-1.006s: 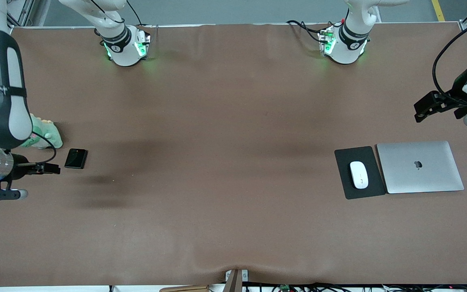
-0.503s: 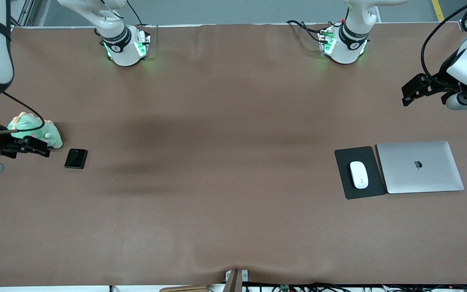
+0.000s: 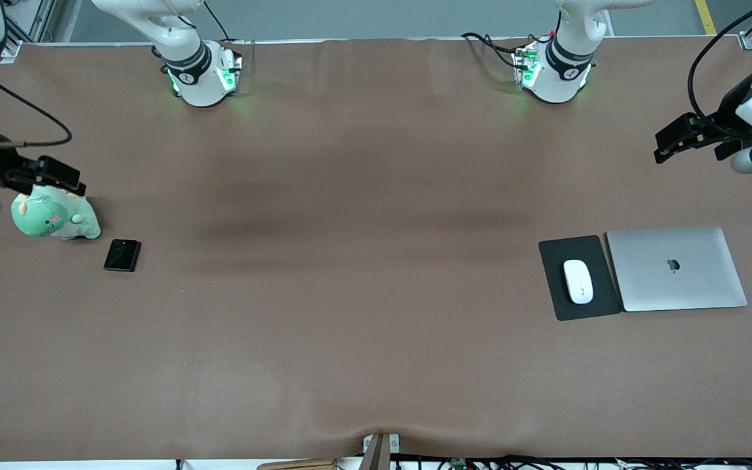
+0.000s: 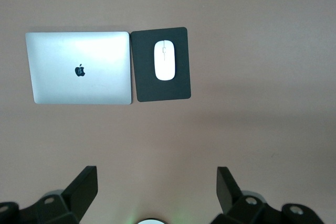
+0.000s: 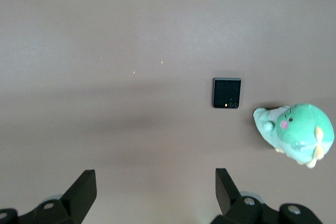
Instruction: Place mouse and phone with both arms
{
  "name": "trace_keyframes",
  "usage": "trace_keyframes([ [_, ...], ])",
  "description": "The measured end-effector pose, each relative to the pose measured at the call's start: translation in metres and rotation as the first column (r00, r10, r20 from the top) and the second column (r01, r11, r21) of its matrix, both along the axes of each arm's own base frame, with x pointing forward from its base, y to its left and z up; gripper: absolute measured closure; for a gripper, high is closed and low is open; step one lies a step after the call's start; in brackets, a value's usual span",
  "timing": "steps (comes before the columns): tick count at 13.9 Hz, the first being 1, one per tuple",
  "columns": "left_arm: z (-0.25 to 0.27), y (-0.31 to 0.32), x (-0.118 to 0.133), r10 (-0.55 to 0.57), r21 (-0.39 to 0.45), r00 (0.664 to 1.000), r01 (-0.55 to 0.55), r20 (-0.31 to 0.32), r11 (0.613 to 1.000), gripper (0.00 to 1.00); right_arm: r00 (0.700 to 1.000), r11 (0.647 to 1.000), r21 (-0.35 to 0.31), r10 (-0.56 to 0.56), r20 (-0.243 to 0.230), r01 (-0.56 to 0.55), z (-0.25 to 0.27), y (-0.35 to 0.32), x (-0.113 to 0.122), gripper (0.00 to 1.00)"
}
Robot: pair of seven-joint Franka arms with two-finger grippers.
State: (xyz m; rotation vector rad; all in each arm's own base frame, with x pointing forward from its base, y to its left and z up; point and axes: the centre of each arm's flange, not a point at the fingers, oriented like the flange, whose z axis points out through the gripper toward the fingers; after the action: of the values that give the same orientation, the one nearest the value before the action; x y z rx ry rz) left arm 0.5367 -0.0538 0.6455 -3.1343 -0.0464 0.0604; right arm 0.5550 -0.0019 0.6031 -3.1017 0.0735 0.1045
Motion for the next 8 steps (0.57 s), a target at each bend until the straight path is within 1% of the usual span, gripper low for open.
trace_keyframes([
  [3,0.004,0.01,0.002,0.003,-0.002,1.0,-0.003,0.009,1.0,0.0,1.0,1.0,-0.001,0.001,-0.01,-0.001,0.012,0.0,-0.01,0.0],
  [5,0.005,0.011,0.003,0.002,-0.003,1.0,-0.002,0.012,1.0,0.0,1.0,1.0,-0.001,-0.005,-0.018,0.005,0.015,-0.004,-0.012,0.0],
  [8,0.002,0.009,0.004,-0.002,-0.003,1.0,0.002,0.007,1.0,0.0,1.0,1.0,-0.001,-0.011,-0.013,0.011,0.017,-0.007,-0.012,0.0],
])
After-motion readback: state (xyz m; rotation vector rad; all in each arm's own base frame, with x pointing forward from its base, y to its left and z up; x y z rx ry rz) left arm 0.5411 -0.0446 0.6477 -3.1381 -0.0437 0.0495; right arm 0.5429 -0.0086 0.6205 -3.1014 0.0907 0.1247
